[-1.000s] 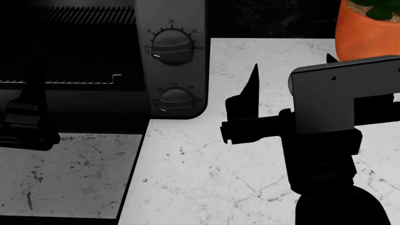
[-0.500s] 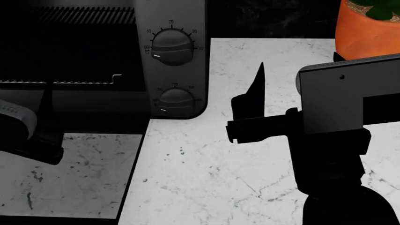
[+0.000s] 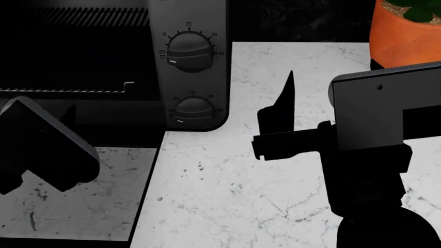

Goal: Fully slide the toaster oven rack0 out.

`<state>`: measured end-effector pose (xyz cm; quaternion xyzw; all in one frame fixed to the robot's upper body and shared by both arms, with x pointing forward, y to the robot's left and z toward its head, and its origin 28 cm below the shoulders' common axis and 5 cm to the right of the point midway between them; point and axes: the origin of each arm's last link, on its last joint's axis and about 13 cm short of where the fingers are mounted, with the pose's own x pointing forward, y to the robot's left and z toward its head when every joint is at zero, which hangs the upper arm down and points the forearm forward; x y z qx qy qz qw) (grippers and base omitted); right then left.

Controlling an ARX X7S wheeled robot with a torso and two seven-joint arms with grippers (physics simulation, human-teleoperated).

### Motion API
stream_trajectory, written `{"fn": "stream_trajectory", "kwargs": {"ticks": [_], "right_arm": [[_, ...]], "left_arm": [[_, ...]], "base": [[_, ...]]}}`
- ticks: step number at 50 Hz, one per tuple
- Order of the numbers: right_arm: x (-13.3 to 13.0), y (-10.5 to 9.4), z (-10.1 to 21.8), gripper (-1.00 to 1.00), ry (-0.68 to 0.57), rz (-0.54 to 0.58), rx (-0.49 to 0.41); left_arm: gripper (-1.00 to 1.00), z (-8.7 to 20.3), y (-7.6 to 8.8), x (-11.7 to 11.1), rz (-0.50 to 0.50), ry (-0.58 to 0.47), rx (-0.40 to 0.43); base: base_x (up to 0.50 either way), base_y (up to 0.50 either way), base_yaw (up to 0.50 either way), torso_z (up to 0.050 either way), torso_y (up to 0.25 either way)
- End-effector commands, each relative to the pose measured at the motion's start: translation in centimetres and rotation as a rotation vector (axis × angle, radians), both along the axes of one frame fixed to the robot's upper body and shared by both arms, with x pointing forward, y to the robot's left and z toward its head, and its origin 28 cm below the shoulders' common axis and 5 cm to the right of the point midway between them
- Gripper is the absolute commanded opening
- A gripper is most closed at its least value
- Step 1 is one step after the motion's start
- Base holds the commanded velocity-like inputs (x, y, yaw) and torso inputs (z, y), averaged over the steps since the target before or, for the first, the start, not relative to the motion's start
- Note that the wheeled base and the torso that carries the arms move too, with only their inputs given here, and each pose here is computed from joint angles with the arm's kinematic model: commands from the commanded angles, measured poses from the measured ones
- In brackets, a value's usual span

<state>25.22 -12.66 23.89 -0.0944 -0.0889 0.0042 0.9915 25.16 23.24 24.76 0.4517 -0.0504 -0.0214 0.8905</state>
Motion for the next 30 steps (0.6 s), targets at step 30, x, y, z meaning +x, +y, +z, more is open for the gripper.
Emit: {"fn": "stream_trajectory", "kwargs": {"ticks": [30], "right_arm": [[0.0,0.0,-0.4,1.00,0.005,0.005,-0.014]], "left_arm": [[1.00,-1.2,-0.2,7.2,0.053,0.128,0.294]], "base": [[0.00,0.00,0.00,0.000,0.000]]}}
